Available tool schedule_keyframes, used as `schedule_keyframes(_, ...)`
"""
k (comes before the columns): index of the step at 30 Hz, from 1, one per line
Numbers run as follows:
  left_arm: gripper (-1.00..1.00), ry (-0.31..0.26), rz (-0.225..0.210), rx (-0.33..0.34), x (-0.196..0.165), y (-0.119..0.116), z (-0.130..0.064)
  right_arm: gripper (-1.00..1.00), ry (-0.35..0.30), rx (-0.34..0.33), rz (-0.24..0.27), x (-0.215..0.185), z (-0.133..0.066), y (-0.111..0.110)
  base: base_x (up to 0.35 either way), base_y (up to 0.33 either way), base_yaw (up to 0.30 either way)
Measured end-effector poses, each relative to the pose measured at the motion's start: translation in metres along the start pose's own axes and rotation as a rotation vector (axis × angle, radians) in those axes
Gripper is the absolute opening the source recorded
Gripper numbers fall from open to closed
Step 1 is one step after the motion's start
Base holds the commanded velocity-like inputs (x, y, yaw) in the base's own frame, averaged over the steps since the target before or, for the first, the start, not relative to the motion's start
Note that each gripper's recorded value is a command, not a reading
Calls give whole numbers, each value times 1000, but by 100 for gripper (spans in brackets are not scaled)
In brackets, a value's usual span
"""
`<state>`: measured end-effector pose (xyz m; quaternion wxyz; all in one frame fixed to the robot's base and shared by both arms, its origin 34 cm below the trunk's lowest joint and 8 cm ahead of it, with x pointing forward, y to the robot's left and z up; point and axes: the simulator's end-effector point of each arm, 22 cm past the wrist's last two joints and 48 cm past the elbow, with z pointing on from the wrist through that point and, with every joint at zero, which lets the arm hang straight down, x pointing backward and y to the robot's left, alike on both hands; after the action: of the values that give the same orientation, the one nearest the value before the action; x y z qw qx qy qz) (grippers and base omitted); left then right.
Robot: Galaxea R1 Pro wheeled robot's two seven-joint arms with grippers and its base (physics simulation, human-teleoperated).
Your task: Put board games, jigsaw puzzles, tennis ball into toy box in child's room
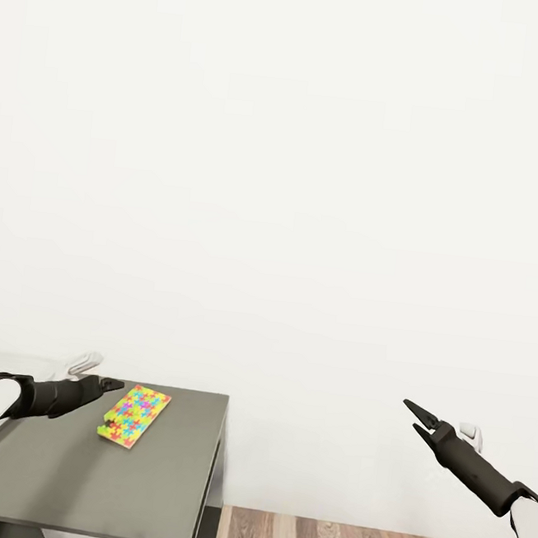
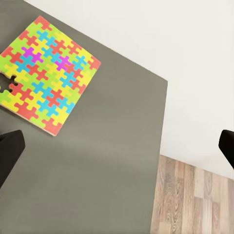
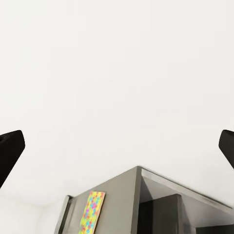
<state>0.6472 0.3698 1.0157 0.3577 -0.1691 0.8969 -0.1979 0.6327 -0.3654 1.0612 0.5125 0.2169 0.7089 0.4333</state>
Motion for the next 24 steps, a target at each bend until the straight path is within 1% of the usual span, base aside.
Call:
schedule_keyframes(5,100,2,3,-6,1,2,0,100,0,-1,0,1,1,1,12,-2,0)
schedule_keyframes(8,100,0,5,-28,1,7,2,100,3,5,0,3,2,0,4,-1,0)
schedule_keyframes(9,100,-1,5,-38,2,9,3,100,5,7,-1,4,3,0,2,0,0)
schedule_keyframes(12,100,-3,-7,-97,0,18,13,100,29,24,-12,13,9,-1,1,0,0)
schedule_keyframes(13,100,-3,-12,-114,-1,19,17,100,38,34,-17,15,10,-2,0,0,0)
schedule_keyframes(14,100,-1,-25,-143,-6,19,27,100,56,63,-27,20,14,-6,0,0,0)
schedule_keyframes(17,100,15,-42,-194,-9,18,45,100,76,120,-40,27,17,-16,0,0,0)
schedule_keyframes(20,100,26,-44,-259,-10,22,62,100,87,178,-50,30,17,-25,0,0,0)
schedule_keyframes(21,100,21,-40,-282,-12,24,66,100,89,195,-52,31,17,-28,0,0,0)
schedule_keyframes(22,100,-4,-27,-324,-20,28,70,100,92,223,-58,32,17,-32,0,0,0)
schedule_keyframes(24,100,-38,-10,-363,-30,32,72,100,95,244,-67,33,18,-34,0,0,0)
